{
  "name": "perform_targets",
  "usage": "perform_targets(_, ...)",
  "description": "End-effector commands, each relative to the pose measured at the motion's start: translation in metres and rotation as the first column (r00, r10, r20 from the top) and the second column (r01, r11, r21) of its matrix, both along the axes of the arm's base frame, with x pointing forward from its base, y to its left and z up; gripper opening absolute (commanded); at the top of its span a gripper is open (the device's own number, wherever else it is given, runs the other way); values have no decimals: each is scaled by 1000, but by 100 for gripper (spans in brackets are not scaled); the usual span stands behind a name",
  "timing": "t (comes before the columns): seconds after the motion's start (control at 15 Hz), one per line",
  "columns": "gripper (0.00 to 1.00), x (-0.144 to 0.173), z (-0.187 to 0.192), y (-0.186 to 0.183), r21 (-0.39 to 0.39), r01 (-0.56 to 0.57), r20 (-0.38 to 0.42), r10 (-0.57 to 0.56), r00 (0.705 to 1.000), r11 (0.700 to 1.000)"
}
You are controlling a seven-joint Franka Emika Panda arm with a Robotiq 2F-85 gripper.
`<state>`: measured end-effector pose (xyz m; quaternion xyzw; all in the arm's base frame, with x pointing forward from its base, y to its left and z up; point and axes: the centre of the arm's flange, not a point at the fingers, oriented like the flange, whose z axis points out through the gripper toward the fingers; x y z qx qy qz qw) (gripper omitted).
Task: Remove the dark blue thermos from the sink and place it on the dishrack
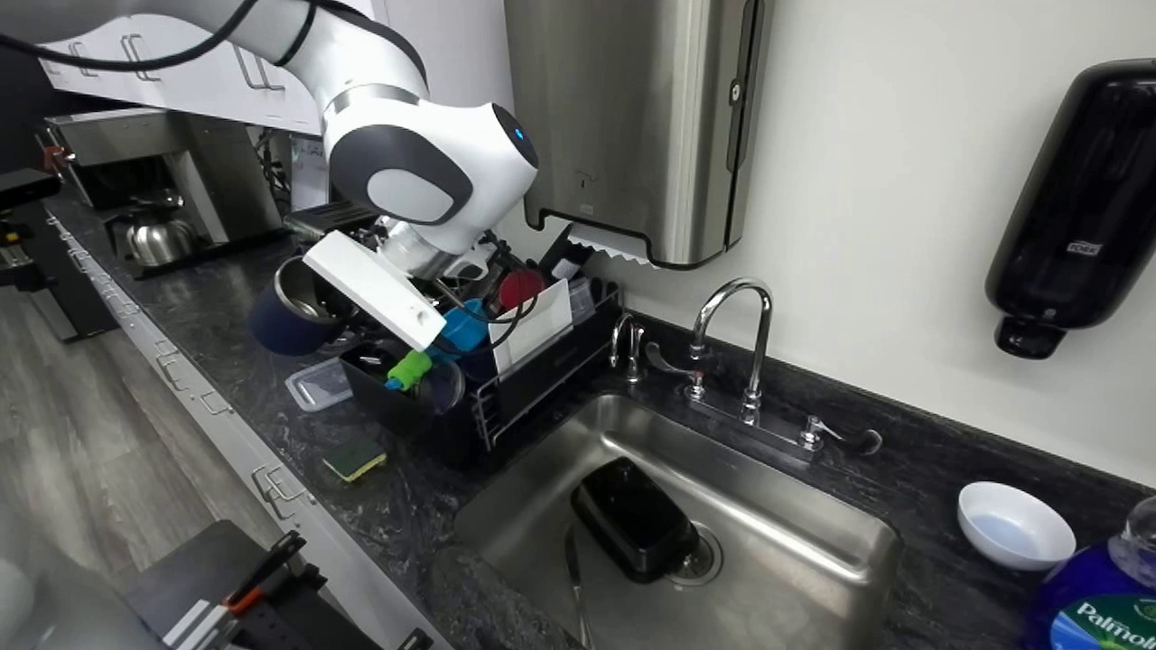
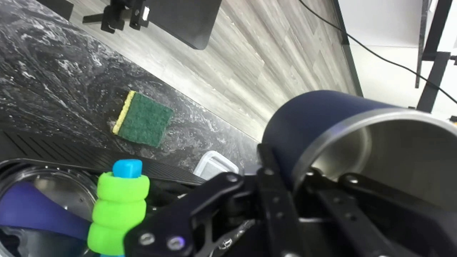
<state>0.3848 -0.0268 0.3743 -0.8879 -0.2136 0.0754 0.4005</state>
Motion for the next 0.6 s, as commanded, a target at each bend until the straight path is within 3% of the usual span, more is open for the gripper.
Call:
perform_targets(0.0,2,5,-1,5,52,108,29,-110,994,993)
perform_targets(0.53,2,7,-11,16,145,237,46,-246,968,961)
